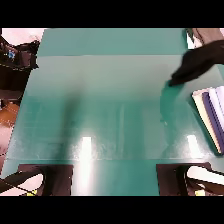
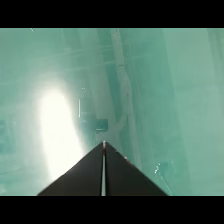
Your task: Fold the shirts.
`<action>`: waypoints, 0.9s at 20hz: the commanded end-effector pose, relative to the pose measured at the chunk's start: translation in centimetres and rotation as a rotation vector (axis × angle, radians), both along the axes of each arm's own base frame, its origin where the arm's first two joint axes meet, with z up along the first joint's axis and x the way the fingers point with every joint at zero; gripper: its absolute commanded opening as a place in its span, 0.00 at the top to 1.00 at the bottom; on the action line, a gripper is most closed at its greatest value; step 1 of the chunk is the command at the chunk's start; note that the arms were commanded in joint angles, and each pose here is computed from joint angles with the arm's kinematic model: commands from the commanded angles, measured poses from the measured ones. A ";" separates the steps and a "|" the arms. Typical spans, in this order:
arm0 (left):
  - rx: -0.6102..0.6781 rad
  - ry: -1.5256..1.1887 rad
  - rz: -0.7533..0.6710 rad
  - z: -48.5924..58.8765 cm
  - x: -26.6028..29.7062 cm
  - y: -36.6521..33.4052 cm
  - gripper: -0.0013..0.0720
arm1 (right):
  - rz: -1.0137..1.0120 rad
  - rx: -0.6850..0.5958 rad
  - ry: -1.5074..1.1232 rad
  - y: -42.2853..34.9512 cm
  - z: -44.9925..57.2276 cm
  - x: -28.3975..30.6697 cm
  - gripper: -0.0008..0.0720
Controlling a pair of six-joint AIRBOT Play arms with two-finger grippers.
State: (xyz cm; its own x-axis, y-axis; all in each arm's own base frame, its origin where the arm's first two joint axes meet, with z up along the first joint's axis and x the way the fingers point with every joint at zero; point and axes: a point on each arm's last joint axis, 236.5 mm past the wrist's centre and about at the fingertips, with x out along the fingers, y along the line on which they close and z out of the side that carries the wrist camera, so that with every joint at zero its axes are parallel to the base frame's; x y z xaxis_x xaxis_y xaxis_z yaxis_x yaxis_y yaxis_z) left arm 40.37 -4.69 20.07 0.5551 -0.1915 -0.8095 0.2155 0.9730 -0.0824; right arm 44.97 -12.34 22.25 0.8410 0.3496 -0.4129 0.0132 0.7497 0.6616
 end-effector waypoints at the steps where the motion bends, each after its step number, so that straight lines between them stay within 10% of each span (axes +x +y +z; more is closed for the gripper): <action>1: -0.004 0.001 0.004 0.0 0.0 0.0 0.95 | -0.143 -0.032 0.007 -5.7 0.2 -2.1 0.96; 18: 0.002 0.021 -0.002 -0.3 -0.4 0.0 0.95 | -0.405 -0.186 -0.241 -11.9 10.3 -8.8 0.95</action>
